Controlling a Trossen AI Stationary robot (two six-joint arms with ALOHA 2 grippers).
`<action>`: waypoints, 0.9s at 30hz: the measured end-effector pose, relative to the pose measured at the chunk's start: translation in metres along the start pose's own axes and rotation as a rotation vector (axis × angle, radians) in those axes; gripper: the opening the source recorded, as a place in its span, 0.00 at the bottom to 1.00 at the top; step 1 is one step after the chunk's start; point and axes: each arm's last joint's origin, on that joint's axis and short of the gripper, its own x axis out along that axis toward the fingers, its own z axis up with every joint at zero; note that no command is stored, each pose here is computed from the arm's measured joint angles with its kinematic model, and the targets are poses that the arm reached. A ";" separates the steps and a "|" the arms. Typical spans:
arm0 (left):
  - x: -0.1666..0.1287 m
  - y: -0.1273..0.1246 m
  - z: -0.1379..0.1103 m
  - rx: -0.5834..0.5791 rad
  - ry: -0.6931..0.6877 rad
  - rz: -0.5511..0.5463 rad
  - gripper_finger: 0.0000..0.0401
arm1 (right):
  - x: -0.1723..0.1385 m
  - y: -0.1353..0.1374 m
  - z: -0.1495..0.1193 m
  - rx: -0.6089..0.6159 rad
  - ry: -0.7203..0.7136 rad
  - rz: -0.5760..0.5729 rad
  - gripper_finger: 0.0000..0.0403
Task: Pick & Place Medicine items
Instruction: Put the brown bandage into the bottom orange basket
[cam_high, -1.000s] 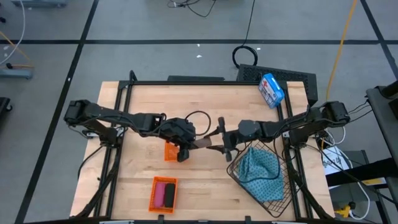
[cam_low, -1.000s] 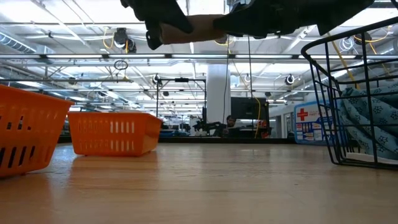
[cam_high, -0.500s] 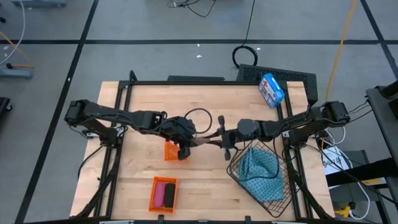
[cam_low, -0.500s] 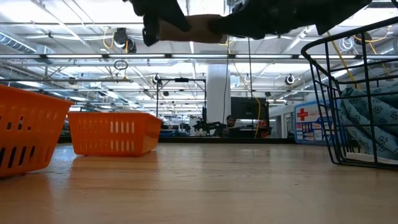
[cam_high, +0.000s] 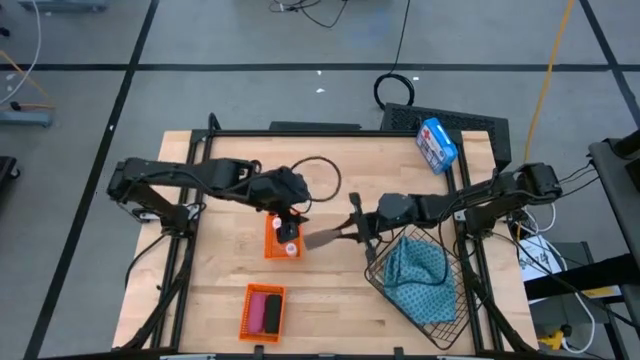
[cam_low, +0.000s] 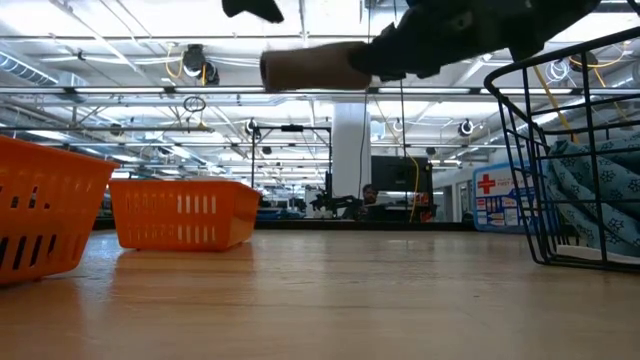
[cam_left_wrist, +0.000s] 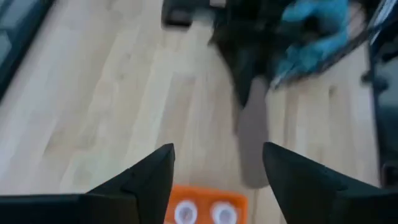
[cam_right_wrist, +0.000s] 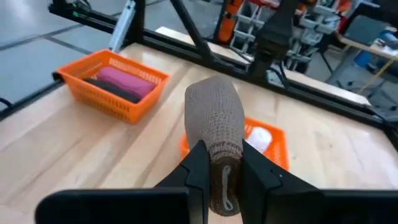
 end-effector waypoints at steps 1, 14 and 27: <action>0.004 0.000 0.000 0.007 0.033 0.004 0.63 | 0.000 -0.001 0.000 0.002 -0.002 0.000 0.09; 0.077 -0.014 0.024 0.116 0.283 -0.008 0.61 | -0.001 -0.007 0.000 0.045 -0.003 -0.029 0.09; 0.088 -0.018 0.026 0.081 0.290 -0.029 0.61 | -0.001 -0.010 -0.001 0.049 0.010 -0.043 0.09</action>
